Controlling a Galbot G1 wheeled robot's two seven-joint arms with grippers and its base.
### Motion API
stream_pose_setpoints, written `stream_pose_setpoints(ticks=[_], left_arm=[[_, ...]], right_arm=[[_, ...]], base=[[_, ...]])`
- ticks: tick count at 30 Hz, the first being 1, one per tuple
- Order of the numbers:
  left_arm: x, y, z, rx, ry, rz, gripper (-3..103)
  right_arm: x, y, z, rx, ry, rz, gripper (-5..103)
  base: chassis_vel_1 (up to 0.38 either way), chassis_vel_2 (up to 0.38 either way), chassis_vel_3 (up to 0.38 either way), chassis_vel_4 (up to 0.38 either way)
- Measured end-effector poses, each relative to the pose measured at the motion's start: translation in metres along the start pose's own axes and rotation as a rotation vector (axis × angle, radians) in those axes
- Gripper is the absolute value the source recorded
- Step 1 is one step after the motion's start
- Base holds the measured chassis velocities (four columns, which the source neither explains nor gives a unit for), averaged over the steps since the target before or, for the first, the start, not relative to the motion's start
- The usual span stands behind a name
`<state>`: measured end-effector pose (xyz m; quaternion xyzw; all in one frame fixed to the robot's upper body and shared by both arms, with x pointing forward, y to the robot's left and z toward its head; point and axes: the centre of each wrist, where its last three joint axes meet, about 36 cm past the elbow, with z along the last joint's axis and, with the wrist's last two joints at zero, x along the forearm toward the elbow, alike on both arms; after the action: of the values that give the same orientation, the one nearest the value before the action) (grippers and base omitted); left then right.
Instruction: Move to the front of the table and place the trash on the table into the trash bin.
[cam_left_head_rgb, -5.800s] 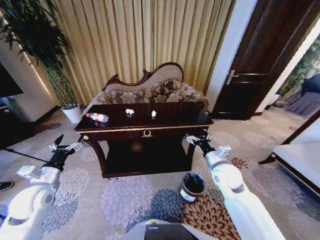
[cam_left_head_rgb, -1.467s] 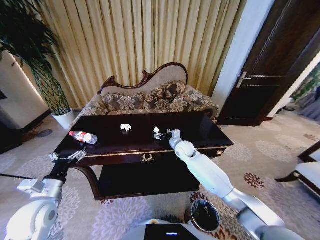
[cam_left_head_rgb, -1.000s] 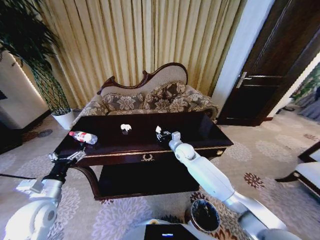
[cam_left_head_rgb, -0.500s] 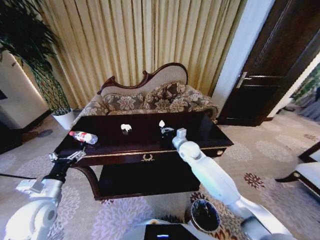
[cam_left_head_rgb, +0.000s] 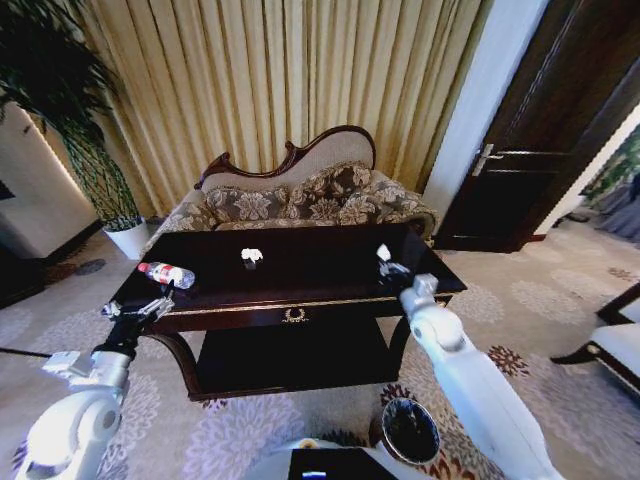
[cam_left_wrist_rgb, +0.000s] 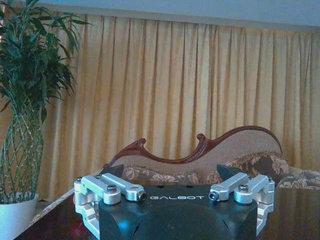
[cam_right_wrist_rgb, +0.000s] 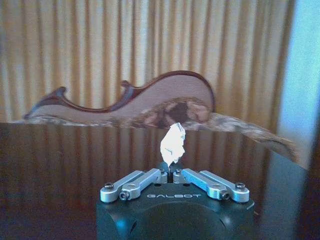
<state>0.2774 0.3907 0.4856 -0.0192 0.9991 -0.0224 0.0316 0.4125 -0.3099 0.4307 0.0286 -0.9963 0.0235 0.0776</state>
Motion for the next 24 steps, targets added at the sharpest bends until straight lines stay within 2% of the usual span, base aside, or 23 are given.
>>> stream_pose_setpoints(ticks=[7, 12, 24], left_arm=[[-0.004, 0.005, 0.001, 0.001, 0.000, 0.007, 100], [-0.005, 0.007, 0.005, 0.003, 0.003, 0.010, 100], [-0.007, 0.006, 0.010, 0.015, 0.004, 0.014, 100]], right_arm=[[0.029, -0.024, 0.002, -0.002, -0.016, 0.089, 1], [0.045, -0.032, -0.006, 0.002, -0.042, 0.115, 1], [0.058, -0.020, 0.002, 0.000, -0.033, 0.102, 1]], base=[[0.000, 0.000, 0.000, 0.000], [0.000, 0.000, 0.000, 0.000], [0.052, -0.043, -0.045, 0.048]])
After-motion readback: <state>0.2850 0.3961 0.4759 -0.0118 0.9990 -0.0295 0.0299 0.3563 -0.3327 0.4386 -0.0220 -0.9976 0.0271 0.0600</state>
